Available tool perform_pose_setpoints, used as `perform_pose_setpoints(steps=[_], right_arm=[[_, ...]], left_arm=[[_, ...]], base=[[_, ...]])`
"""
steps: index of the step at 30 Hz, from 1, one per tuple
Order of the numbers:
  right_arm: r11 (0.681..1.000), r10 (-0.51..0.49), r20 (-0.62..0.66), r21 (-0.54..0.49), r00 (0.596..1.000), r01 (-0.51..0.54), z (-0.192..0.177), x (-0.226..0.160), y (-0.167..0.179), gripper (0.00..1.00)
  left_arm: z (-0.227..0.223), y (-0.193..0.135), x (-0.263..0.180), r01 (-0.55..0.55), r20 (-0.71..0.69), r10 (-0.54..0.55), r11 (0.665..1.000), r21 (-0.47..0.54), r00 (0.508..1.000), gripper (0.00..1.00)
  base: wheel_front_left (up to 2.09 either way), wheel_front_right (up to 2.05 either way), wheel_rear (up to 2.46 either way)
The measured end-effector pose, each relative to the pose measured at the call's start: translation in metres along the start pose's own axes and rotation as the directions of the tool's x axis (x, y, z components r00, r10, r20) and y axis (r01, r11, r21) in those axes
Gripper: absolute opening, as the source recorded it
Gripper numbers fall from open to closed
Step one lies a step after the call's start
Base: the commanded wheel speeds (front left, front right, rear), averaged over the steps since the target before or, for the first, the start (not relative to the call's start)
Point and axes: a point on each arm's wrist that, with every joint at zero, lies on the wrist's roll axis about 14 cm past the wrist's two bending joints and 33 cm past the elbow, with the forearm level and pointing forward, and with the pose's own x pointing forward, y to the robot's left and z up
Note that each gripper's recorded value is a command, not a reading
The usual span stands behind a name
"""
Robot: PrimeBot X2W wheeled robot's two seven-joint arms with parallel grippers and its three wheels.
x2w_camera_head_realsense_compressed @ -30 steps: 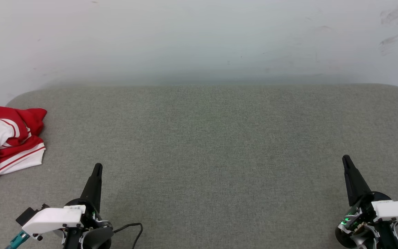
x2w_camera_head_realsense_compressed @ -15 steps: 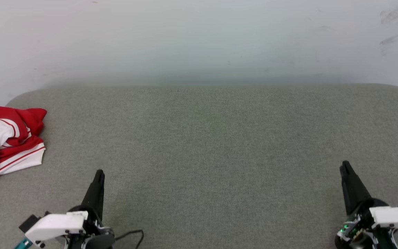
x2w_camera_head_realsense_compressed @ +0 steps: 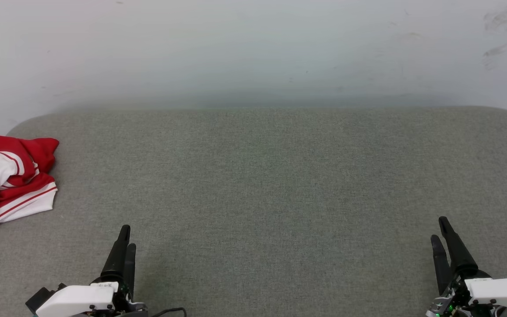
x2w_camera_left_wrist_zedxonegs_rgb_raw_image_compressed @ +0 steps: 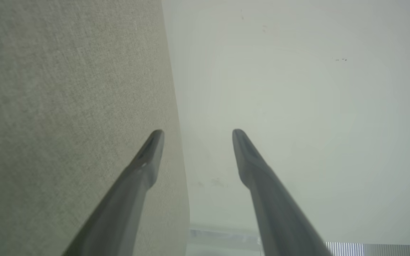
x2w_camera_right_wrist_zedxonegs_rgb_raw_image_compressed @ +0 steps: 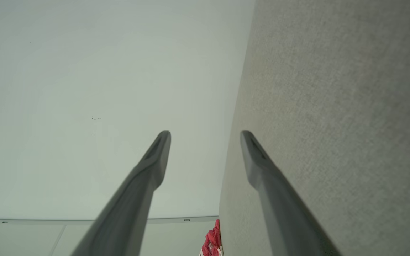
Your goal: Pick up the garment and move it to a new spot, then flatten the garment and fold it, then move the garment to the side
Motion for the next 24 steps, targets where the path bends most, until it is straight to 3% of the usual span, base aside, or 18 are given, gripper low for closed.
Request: perform_pose_setpoints(steps=[8,14,18,24], right_arm=[[0.99,-0.004,0.036,-0.139,0.999,0.009,0.009,-0.001,0.0,1.0],[0.964,0.018,0.056,-0.267,0.998,-0.003,0.014,0.0,0.007,1.0],[0.929,0.041,0.064,-0.369,0.997,-0.015,0.016,0.001,0.014,1.0],[0.837,0.1,0.039,-0.544,0.994,-0.063,0.009,0.004,0.032,1.0]], left_arm=[[0.007,0.0,-0.001,-0.005,0.036,0.002,0.996,0.087,0.999,1.0],[0.019,-0.007,-0.001,0.01,0.078,-0.023,0.987,0.159,0.997,1.0],[0.025,-0.01,-0.001,0.011,0.102,-0.033,0.978,0.209,0.994,1.0],[0.025,-0.024,0.0,0.045,0.109,-0.081,0.954,0.296,0.991,1.0]], base=[[0.0,0.0,0.0],[0.0,0.0,0.0],[0.0,0.0,0.0],[0.0,0.0,0.0]])
